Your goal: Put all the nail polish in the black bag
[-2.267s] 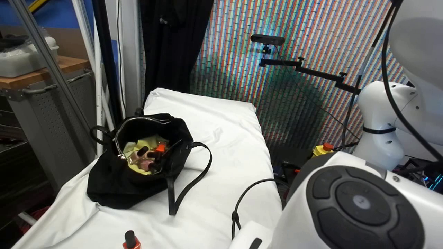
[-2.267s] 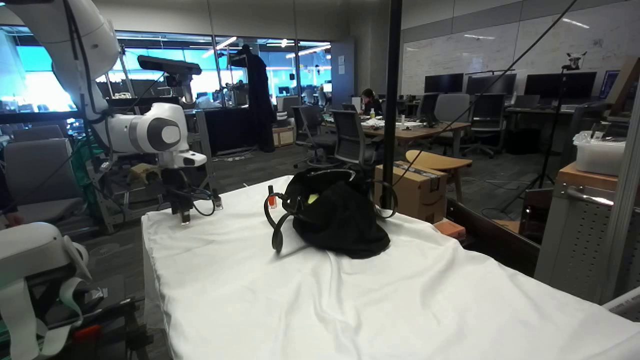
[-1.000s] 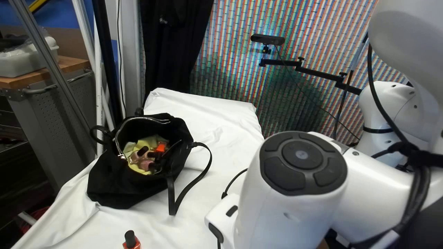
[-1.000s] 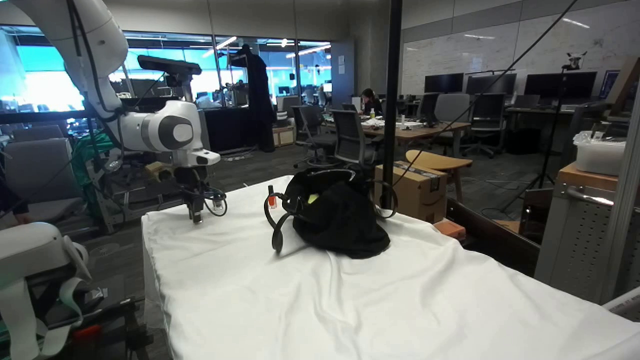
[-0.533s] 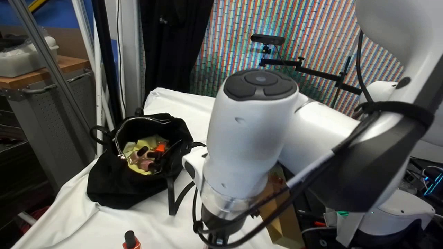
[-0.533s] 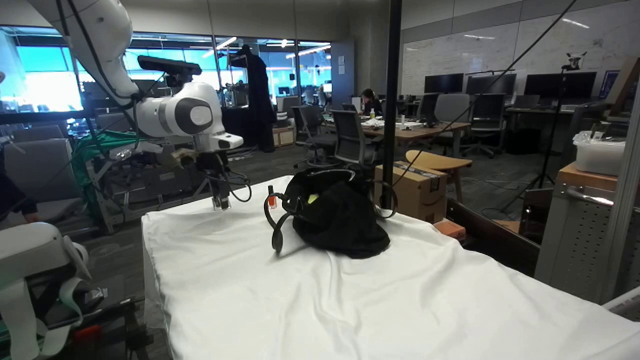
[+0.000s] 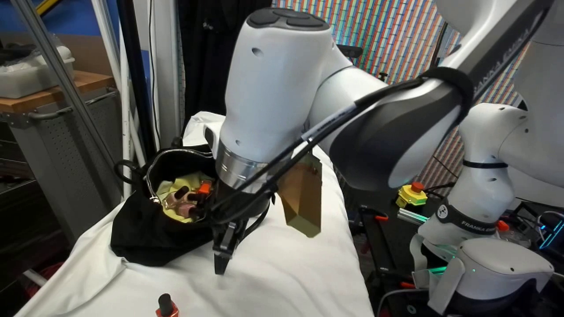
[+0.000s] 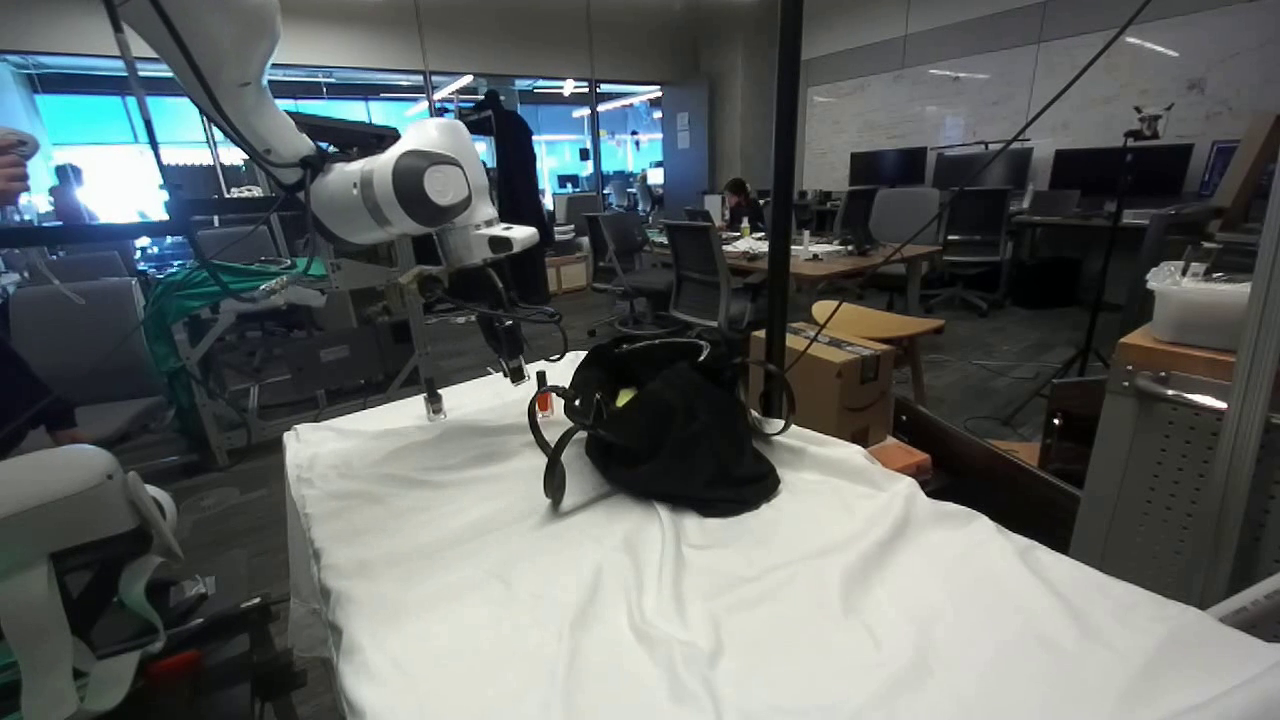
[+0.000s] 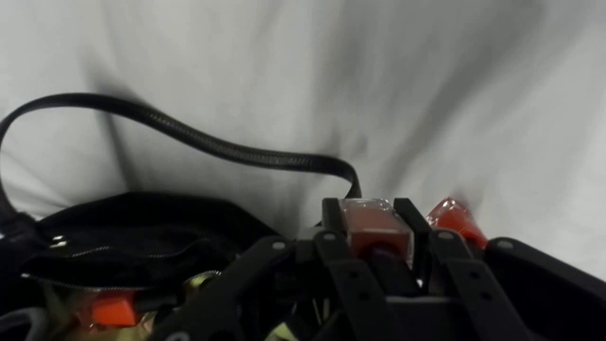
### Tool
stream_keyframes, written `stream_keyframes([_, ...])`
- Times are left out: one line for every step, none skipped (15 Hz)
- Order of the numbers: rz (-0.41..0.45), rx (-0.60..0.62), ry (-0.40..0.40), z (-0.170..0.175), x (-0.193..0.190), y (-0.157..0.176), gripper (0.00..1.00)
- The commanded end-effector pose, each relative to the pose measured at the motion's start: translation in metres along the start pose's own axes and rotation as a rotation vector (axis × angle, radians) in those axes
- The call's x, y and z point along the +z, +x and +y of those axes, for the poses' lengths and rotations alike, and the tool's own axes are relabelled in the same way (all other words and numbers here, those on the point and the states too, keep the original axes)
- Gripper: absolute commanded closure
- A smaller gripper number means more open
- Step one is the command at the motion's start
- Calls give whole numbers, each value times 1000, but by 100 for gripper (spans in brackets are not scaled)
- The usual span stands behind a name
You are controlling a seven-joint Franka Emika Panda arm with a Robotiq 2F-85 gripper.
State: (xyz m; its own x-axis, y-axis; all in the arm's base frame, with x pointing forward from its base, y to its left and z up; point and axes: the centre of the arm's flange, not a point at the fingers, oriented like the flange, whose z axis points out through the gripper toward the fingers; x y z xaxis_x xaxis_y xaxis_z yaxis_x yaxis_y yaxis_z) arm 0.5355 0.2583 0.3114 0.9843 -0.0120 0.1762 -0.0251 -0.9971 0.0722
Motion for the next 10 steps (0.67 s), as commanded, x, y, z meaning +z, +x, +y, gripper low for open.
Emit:
stream_keyframes([53,24,-34,20,-17,37,79])
stream_keyframes([61,29,-40,28,-20,46,79])
stream_keyframes([70,33,-46,35,-21,54,79])
stream_keyframes([81,42,-53,44,-25,64,79])
stream_keyframes([89,48,-58,52,-26,73,79])
stream_keyframes([92,52,-66,60,-26,83,79])
stream_keyframes([96,54,-75,66,-26,92,79])
stream_keyframes([101,59,-84,74,-25,101,79])
stream_keyframes([108,62,-99,80,-23,109,79])
stream_keyframes([110,66,-110,87,-21,118,79])
